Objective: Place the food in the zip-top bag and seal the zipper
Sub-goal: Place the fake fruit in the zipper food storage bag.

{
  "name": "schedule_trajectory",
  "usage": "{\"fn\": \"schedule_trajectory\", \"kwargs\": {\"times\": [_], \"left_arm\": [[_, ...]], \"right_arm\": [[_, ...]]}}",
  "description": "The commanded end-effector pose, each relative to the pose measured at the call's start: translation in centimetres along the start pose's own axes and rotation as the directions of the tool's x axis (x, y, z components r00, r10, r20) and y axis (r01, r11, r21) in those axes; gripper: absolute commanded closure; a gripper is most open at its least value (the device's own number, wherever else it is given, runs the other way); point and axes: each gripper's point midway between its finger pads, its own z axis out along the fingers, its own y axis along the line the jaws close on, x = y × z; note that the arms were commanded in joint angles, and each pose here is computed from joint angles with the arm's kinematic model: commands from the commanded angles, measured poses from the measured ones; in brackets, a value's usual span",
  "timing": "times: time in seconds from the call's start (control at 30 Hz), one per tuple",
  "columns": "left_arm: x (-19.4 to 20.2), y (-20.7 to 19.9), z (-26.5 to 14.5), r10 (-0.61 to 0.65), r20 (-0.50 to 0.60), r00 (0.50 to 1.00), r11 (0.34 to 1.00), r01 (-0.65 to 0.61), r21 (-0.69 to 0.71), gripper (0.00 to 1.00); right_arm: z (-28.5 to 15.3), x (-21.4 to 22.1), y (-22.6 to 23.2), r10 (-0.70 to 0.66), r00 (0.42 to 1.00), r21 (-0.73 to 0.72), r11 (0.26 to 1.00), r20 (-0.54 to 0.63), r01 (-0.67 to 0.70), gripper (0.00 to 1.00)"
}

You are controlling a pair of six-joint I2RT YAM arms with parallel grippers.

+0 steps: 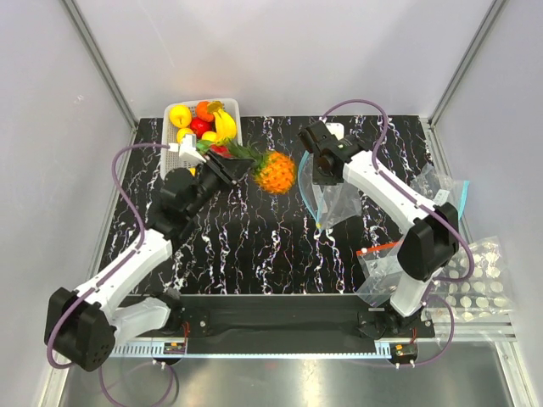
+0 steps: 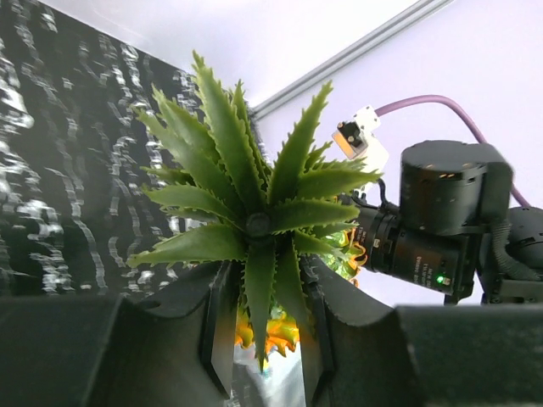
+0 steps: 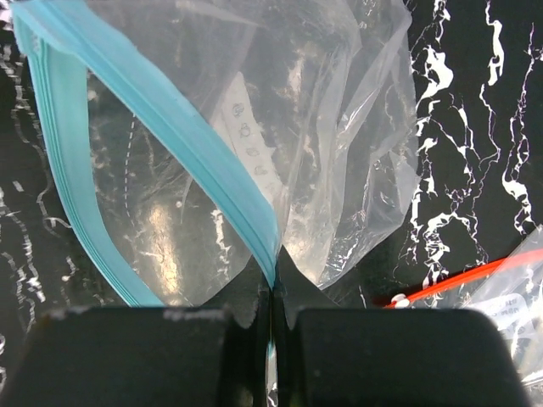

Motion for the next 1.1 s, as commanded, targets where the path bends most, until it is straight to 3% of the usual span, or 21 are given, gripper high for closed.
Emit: {"fn": "schedule_trajectory", "kwargs": {"times": [0.0,0.2,0.4,1.07], "left_arm": [[-2.5,-3.2,0.2,-0.122,0.159,0.98,0.986,0.1,0.136,1.0],[-0.7,-3.1,1.3,-0.266,0.162,0.95,0.951,0.231,0.208,1.0],[1.0,-3.9,2.7,-0.331,0.113,0.937,0.917,0.291,0.273,1.0],[7.4,2.0,5.6,-0.244,0.135,0.96,0.969,0.235,0.075,1.0]], "right_arm": [[-2.7,-1.4,0.1,0.043,0.998,-0.067,0.997,0.047,-0.04,1.0],[-2.8,-1.2,0.0,0.041,0.998,-0.073,0.997,0.043,-0.038,1.0],[-2.5,-0.8,0.0,0.038,0.999,-0.074,0.997,0.032,-0.036,1.0],[-3.6,-1.3,0.5,0.068,0.997,-0.131,0.989,0.038,-0.063,1.0]]}}
